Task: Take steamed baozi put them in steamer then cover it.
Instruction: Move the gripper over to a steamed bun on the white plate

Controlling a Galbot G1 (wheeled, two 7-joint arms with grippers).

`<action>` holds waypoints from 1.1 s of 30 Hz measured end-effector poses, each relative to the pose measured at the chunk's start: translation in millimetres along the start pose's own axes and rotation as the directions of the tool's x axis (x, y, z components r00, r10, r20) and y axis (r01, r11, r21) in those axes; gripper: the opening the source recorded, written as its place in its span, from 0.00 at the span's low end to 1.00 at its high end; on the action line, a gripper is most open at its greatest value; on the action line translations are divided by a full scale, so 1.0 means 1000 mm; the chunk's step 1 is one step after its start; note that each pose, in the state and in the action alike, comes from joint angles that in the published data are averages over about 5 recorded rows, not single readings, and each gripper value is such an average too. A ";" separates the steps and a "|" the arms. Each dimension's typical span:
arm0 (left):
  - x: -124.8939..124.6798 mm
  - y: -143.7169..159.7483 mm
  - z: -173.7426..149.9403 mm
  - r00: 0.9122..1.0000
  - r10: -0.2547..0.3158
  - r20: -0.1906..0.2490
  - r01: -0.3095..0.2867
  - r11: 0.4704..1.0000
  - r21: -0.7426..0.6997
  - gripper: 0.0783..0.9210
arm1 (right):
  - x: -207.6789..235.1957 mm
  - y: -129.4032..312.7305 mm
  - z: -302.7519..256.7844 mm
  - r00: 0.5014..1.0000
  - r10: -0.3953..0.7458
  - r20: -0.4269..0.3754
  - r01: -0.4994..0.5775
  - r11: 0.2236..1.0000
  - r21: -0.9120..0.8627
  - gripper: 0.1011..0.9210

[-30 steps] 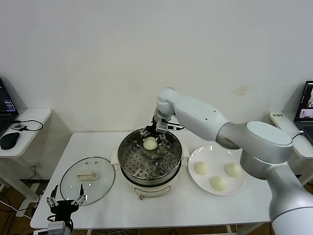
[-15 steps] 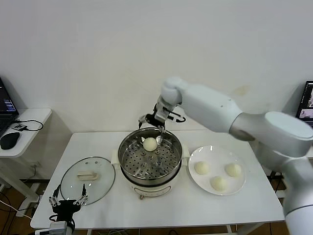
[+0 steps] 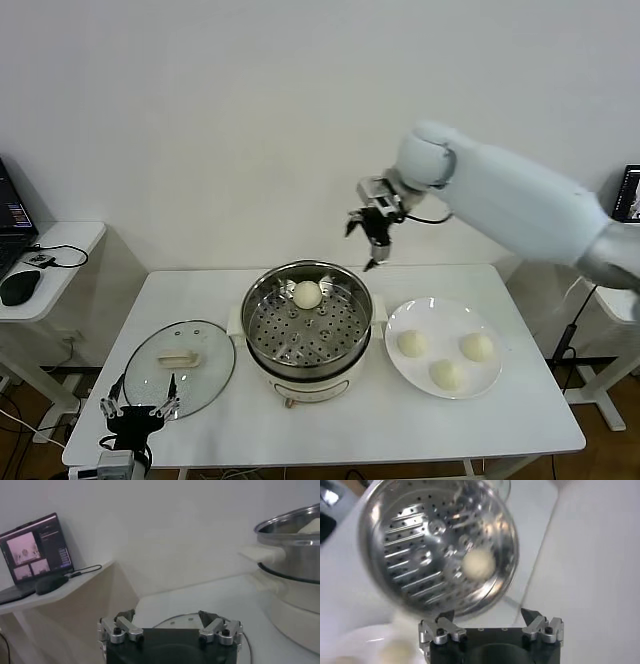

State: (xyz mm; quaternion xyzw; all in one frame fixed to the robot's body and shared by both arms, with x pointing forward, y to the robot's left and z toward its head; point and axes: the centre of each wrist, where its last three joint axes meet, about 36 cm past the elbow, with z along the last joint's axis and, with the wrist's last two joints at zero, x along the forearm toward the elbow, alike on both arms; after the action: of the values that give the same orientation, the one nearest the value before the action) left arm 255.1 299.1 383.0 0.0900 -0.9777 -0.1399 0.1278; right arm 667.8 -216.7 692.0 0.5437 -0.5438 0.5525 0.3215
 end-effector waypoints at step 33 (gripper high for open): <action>0.004 -0.006 0.019 0.998 0.006 -0.059 -0.007 1.000 -0.017 0.88 | -0.163 0.083 0.088 0.991 -0.083 -0.105 0.051 0.959 -0.278 0.88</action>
State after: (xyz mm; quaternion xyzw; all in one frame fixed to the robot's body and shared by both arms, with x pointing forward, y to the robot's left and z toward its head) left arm 246.6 296.9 364.9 0.0898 -0.9726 -0.1450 0.1578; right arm 644.3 -278.9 500.5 0.4792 -0.5768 0.4912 0.4432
